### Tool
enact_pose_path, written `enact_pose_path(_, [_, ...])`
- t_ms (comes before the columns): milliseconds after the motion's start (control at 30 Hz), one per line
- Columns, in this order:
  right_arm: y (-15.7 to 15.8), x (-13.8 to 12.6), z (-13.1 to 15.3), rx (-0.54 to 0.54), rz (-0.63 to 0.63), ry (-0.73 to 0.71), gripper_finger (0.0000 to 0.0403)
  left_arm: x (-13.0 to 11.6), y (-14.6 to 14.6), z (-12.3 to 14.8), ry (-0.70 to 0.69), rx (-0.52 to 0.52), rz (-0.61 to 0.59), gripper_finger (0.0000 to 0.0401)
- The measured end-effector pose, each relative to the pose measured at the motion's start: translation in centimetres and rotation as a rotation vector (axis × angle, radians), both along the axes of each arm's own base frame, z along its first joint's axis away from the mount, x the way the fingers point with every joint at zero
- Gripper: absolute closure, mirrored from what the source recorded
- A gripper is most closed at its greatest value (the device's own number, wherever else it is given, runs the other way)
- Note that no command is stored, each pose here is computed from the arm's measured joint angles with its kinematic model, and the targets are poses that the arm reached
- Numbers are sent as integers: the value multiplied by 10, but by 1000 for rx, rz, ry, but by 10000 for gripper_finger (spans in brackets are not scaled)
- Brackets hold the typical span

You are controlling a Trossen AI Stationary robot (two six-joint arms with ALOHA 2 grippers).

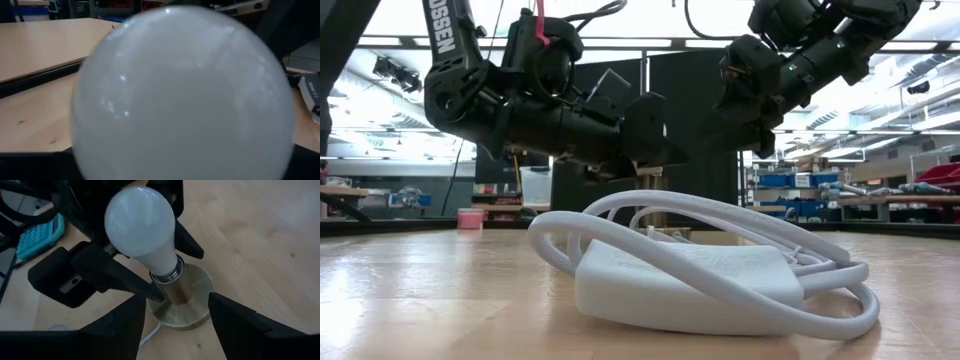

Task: Screw lightbulb
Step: Insert the white lightbulb into the silver lamp

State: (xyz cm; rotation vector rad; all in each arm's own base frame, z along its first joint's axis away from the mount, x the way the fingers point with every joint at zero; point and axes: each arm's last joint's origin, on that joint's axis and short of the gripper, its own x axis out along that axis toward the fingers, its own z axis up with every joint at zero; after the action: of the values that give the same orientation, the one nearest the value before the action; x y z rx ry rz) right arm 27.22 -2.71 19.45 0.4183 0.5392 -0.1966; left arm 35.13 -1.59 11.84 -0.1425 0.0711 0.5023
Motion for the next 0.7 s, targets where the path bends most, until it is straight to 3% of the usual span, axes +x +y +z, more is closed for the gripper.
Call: enact_pose_path(700, [0,0,1,-32,27,-5,175,0,-7,6,6,105,-28,109])
